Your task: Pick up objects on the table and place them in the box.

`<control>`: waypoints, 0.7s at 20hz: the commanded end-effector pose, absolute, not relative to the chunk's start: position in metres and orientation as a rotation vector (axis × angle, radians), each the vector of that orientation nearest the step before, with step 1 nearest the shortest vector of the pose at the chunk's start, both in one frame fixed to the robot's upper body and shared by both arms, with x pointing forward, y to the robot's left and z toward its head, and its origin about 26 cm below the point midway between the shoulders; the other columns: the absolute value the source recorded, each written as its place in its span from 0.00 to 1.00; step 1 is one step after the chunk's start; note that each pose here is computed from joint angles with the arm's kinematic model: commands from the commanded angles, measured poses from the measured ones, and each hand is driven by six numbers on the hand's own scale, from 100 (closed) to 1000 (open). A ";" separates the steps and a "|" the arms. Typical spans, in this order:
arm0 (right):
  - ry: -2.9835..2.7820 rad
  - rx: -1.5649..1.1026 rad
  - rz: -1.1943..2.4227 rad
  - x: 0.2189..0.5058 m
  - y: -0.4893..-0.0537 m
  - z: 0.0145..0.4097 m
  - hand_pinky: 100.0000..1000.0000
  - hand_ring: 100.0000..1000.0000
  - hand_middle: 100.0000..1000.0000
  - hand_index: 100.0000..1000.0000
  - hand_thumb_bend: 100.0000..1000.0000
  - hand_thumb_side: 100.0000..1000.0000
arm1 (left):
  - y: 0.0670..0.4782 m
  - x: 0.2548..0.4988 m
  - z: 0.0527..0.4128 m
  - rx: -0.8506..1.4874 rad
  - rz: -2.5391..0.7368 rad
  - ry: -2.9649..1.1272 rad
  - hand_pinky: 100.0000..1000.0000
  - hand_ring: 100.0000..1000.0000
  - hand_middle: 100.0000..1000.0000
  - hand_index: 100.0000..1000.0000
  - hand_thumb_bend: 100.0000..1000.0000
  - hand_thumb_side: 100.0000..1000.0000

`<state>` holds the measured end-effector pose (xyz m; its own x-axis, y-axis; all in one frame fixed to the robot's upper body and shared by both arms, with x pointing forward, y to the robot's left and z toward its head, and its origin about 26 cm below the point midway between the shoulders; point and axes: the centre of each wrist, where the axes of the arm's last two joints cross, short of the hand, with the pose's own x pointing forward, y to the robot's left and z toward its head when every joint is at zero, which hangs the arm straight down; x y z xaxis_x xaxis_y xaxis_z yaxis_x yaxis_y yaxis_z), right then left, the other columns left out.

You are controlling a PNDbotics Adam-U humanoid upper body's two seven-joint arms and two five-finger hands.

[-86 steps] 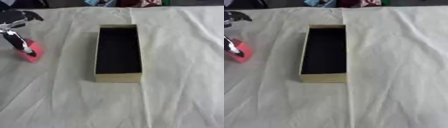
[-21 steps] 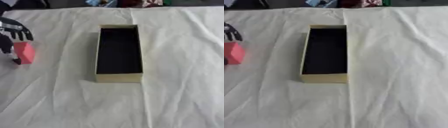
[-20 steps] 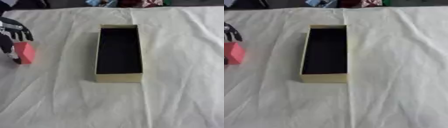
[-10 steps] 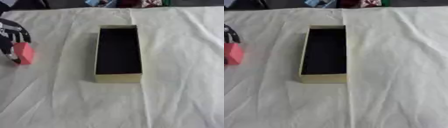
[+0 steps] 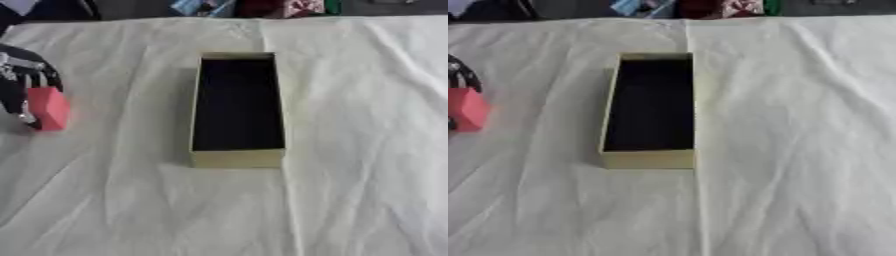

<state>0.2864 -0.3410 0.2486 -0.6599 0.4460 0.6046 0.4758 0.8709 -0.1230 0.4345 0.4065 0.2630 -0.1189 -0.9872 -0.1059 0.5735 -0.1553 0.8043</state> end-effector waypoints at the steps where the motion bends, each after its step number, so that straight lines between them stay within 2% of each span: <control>1: -2.417 -0.691 -0.051 0.283 -0.342 0.257 0.86 0.81 0.81 0.82 0.00 0.46 | 0.410 0.431 0.278 0.820 -1.571 -0.740 0.62 0.65 0.69 0.79 0.52 0.00; 6: -2.413 -0.696 -0.056 0.283 -0.343 0.256 0.86 0.81 0.81 0.82 0.00 0.46 | 0.407 0.430 0.280 0.819 -1.548 -0.756 0.59 0.63 0.65 0.75 0.37 0.00; 14: -2.411 -0.695 -0.062 0.283 -0.343 0.255 0.86 0.81 0.81 0.82 0.00 0.46 | 0.407 0.429 0.281 0.835 -1.540 -0.742 0.56 0.58 0.57 0.65 0.37 0.00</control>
